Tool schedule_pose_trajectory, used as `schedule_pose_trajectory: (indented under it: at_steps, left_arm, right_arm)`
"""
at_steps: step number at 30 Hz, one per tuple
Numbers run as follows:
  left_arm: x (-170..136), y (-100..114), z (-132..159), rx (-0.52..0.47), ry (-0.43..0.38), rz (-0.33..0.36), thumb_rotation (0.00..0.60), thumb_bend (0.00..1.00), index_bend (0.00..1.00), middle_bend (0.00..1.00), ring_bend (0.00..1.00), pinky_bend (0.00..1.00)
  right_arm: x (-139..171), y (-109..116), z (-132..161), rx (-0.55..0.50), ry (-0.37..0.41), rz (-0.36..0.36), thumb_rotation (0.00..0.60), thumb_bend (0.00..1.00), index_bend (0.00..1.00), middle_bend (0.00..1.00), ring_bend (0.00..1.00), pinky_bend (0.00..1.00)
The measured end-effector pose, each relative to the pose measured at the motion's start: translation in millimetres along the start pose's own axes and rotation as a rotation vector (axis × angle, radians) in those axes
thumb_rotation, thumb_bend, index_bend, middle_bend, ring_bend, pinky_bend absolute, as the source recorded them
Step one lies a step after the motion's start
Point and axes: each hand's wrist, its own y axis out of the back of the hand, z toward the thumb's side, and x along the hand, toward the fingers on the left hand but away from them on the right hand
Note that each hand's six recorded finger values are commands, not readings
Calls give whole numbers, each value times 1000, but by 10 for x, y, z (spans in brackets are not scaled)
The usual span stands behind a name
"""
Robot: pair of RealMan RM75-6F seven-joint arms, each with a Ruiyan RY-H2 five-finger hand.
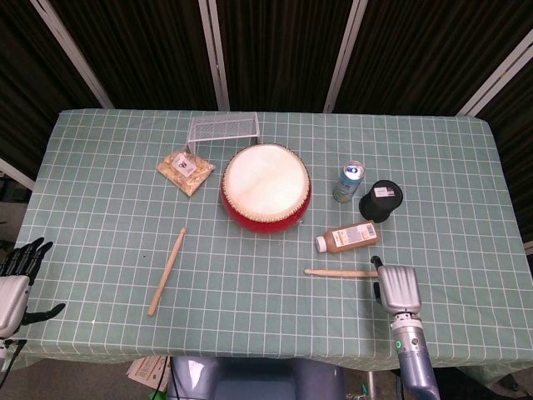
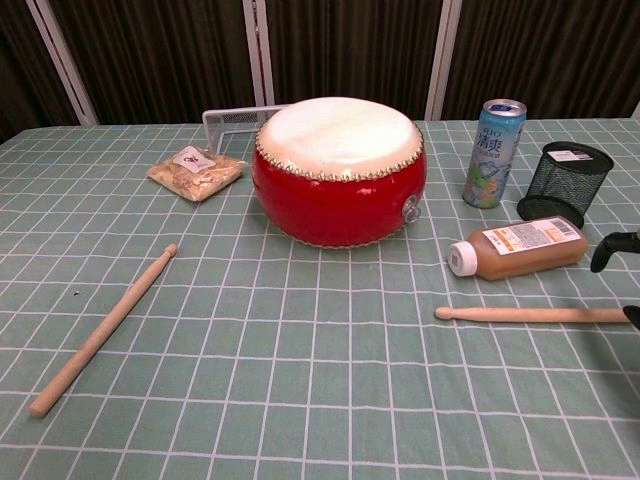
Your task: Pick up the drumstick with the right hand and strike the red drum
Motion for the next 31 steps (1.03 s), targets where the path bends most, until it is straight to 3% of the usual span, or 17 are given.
schedule_pose_trajectory:
  at_steps: [4,8,10,13,16,24,31]
  left_arm:
    - [-3,3,-6,-1,1,3,600,0,0,0,0,0]
    - [-1,8,1,-1,-4,9,600,0,0,0,0,0]
    - [3,7,6,0,-5,10,600,0,0,0,0,0]
    - [1,8,2,7,-7,14,600,0,0,0,0,0]
    - [-3,12,-2,15,-11,20,600,0,0,0,0,0]
    - [1,53,-6,40,-24,79,600,0,0,0,0,0]
    - [-1,69,-7,43,-36,108,600,0,0,0,0,0]
  right_arm:
    - [34,153,-59,12,10,-41,600,468,193,767,841,740]
    - [68,348,-204,25,10,-101,600,462,59,509,597,519]
    - [98,467,-328,23,5,-135,600,445,9,351,418,386]
    - [155,612,-509,-3,-2,-173,600,395,0,174,221,244]
    - [236,736,-708,-34,-8,-207,600,334,0,52,101,161]
    - [517,848,-1252,-97,-7,-303,600,313,0,0,49,107]
    - [617,798,-1404,-92,36,-336,600,313,0,0,49,102]
